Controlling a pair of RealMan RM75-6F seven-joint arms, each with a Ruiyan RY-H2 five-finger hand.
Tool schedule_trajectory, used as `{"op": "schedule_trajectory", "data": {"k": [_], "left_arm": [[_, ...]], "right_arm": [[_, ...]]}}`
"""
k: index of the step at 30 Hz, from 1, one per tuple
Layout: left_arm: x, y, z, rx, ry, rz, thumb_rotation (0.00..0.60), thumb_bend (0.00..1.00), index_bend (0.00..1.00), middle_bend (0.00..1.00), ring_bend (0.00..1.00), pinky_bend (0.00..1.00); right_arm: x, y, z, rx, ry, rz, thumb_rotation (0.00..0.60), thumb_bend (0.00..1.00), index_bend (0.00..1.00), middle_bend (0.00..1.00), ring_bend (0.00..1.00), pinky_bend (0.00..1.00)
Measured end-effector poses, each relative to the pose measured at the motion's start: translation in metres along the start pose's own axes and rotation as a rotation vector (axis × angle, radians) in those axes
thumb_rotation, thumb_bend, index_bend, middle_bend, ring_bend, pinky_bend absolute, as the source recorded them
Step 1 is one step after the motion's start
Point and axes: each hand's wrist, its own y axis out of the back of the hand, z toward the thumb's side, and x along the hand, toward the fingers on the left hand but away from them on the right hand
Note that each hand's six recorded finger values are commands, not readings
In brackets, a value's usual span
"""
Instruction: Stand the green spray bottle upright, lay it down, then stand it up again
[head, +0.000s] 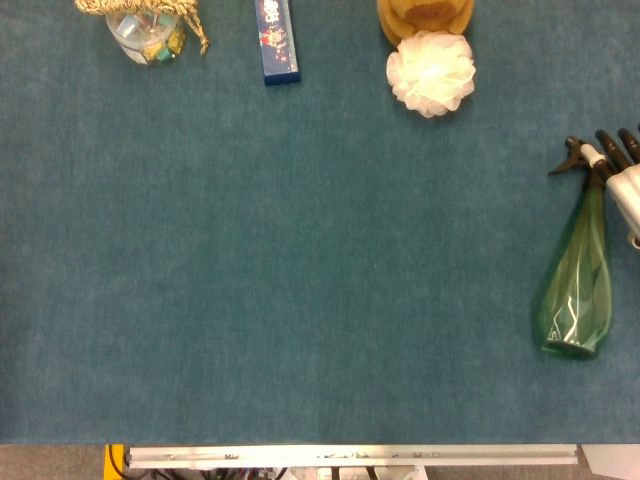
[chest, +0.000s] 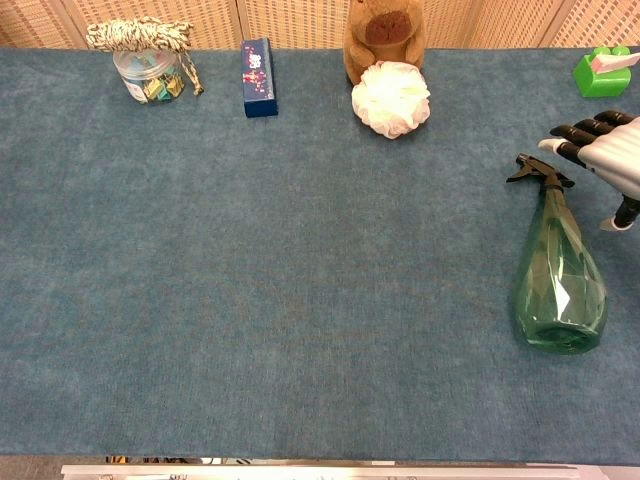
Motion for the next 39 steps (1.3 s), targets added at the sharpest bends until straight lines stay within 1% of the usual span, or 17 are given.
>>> {"op": "schedule_trajectory", "data": {"k": [20, 32, 39], "left_arm": [[-0.001, 0.001, 0.000, -0.006, -0.001, 0.004, 0.600, 0.13, 0.34, 0.35, 0.39, 0.70], [-0.002, 0.003, -0.001, -0.011, 0.000, 0.008, 0.600, 0.13, 0.34, 0.35, 0.39, 0.70], [-0.002, 0.003, -0.001, -0.011, 0.000, 0.009, 0.600, 0.13, 0.34, 0.35, 0.39, 0.70]], "right_arm": [[-0.028, -0.001, 0.017, 0.015, -0.005, -0.008, 0.600, 0.00, 0.00, 0.00, 0.00, 0.02], [-0.041, 0.005, 0.030, 0.000, 0.000, -0.064, 0.600, 0.00, 0.00, 0.00, 0.00, 0.02], [-0.048, 0.013, 0.042, -0.024, 0.023, -0.114, 0.600, 0.00, 0.00, 0.00, 0.00, 0.02]]}}
